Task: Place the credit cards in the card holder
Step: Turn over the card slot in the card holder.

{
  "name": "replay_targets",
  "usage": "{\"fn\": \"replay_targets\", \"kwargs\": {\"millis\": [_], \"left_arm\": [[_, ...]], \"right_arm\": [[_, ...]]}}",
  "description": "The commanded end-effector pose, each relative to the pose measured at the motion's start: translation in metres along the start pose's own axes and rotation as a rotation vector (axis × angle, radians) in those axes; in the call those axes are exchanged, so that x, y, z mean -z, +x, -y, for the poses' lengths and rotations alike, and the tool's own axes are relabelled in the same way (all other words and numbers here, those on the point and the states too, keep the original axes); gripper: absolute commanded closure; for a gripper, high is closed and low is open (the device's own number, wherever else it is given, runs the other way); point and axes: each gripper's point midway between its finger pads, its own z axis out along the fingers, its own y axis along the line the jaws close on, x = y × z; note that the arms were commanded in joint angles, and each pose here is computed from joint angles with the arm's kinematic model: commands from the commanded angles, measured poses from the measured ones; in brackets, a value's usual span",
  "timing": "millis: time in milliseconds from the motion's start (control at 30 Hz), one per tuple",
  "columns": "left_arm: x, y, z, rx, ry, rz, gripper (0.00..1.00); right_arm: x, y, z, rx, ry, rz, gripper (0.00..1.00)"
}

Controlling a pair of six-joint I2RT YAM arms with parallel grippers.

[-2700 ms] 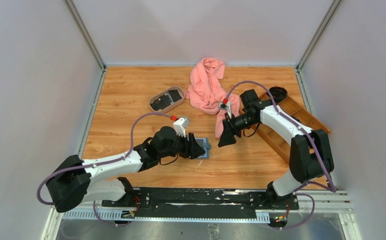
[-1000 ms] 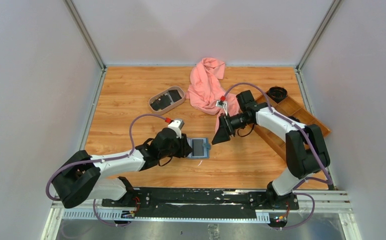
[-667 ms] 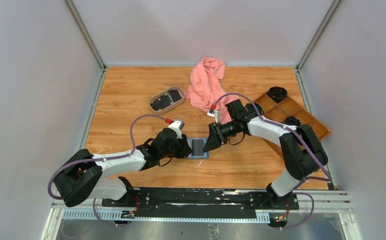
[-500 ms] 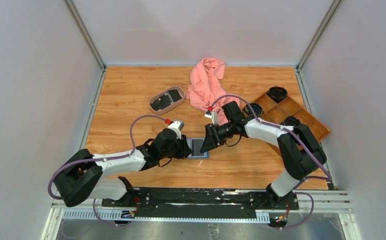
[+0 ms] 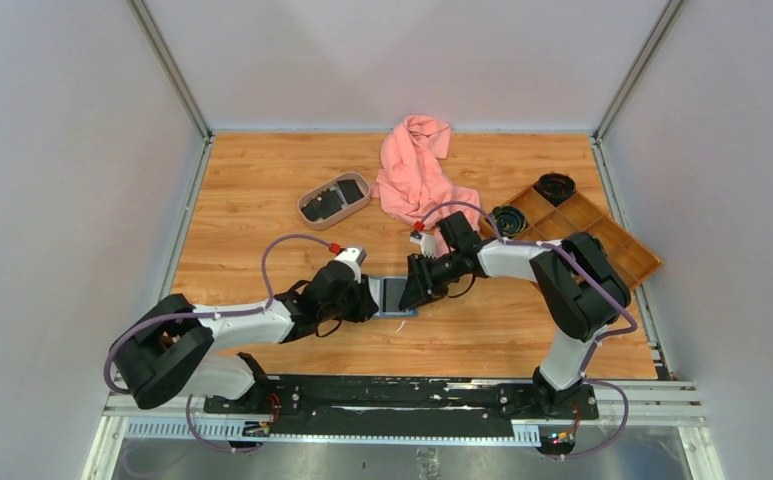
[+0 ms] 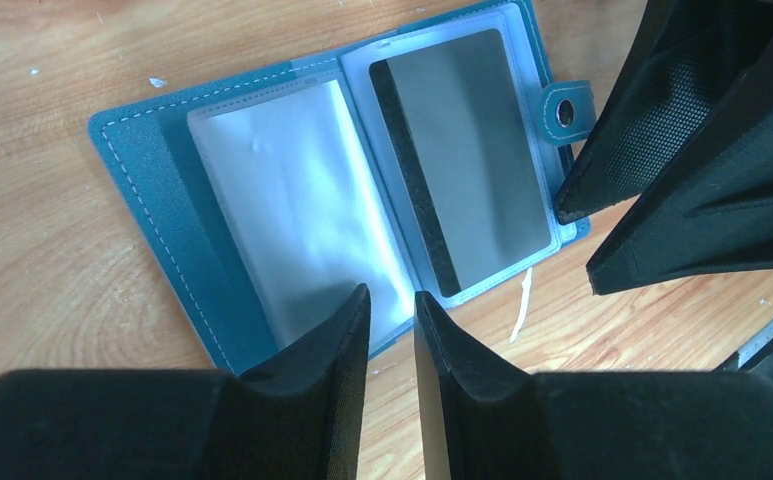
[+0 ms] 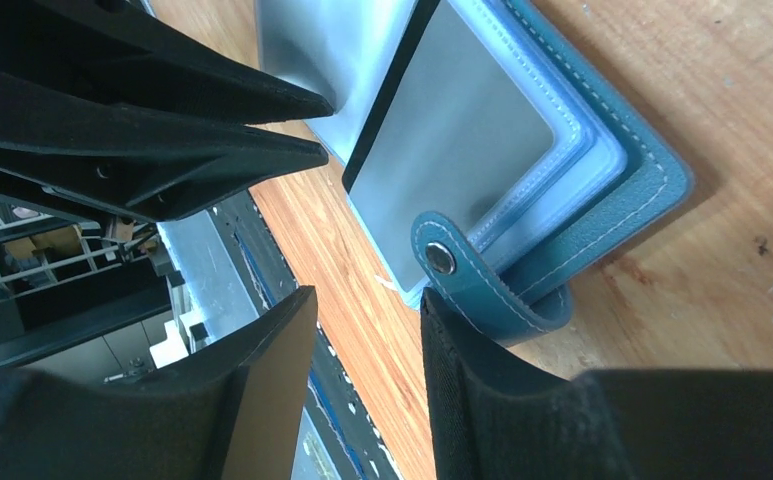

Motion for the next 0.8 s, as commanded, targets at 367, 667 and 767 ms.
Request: {"fn": "replay_targets", "kwargs": {"millis": [367, 667, 767], "left_arm": [[-0.010, 0.014, -0.009, -0.017, -0.029, -0.055, 0.73], [-0.016, 0.028, -0.024, -0.020, -0.077, -0.096, 0.75], [-0.017, 0.029, -0.025, -0.022, -0.080, -0.102, 0.76]], "right_arm": [[-0.012, -0.007, 0.001, -0.051, -0.012, -0.017, 0.54], [-0.010, -0.013, 0.009, -0.076, -0.003, -0.001, 0.52], [-0.006, -0.017, 0.013, -0.053, 0.044, 0.024, 0.51]]}}
